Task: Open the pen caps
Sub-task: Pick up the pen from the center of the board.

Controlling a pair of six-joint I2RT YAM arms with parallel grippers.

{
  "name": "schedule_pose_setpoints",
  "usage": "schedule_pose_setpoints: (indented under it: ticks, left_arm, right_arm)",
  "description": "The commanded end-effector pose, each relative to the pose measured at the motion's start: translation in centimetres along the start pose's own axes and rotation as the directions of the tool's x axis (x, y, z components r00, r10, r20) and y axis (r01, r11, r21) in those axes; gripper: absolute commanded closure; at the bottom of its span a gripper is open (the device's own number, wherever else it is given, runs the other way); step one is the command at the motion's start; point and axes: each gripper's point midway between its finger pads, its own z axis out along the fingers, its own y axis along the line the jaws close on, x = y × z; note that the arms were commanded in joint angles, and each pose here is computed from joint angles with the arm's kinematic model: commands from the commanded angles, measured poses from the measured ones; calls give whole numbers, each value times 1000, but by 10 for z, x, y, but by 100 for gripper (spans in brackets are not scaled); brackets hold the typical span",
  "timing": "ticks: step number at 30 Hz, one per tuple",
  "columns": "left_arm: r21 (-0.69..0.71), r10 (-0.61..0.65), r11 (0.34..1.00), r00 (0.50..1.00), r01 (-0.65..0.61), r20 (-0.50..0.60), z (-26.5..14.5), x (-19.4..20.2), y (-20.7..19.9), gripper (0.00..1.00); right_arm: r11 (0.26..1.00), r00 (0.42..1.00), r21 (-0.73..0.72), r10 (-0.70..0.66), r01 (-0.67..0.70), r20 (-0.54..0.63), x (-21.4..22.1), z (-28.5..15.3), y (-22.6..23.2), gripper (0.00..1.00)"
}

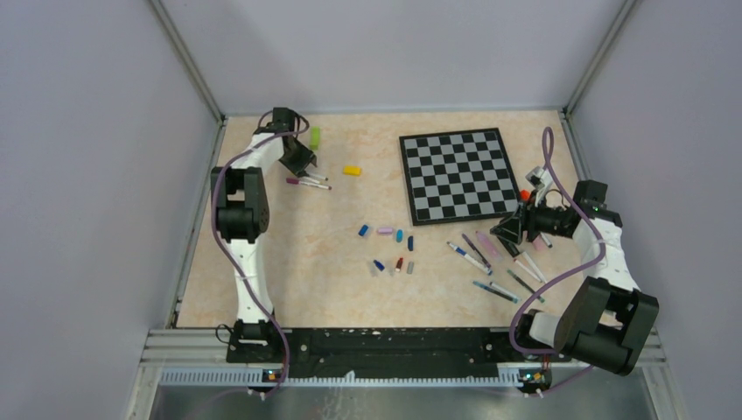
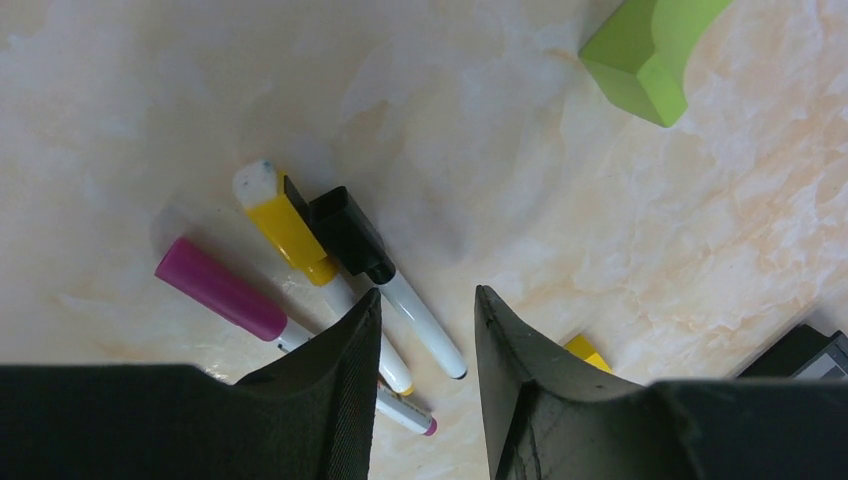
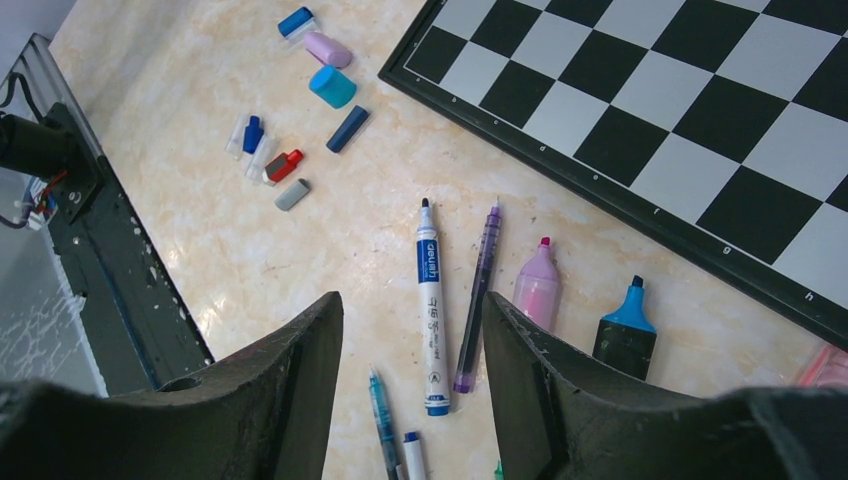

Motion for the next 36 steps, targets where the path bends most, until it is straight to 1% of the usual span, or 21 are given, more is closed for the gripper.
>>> schedule_pose_setpoints:
  ticks: [1,4,6,10,12,14,16,23,29,32,33,36]
  left_arm:
    - [-24,-18,1000,1000,18,3,-1,-6,1,58]
    - [-70,-33,997,999,31,-25,2,1,10,59]
    - [-121,-37,992,999,35,-21,4,1,20,61]
    - [-189,-28,982,998,17,-57,6,5,30,64]
    - [-202,-16,979,997,2,-70,5,6,32,69]
    - [-197,-4,980,996,-14,-94,6,11,33,78]
    - [-195,14,980,993,-38,-119,7,18,34,84]
    - [-227,109,963,979,-148,-175,5,34,47,84]
    - [-200,282,923,930,-330,-235,2,57,49,82]
    - [-186,316,909,908,-373,-275,6,69,53,82]
    - [-188,322,905,903,-382,-285,9,72,56,82]
    - [-156,336,903,885,-400,-322,14,81,59,88]
  right_arm:
    - [997,996,-4,-82,82,21,-15,-1,1,47]
    - [997,996,-3,-83,83,22,-15,-1,1,47]
    - [997,996,-2,-83,83,22,-15,-1,0,47]
    - [996,996,-1,-87,87,22,-16,-1,1,48]
    - [996,996,1,-90,91,22,-17,-2,1,47]
    - [996,995,3,-94,94,24,-18,-2,2,48]
    - [995,995,3,-100,100,28,-19,-3,3,48]
    - [994,993,3,-109,109,33,-21,-4,5,48]
    - [993,993,-3,-117,118,34,-22,-4,8,48]
    - [992,992,-3,-123,123,37,-23,-4,9,47]
    - [992,992,-2,-124,124,36,-23,-5,9,47]
    - [991,991,-1,-130,130,39,-24,-5,10,48]
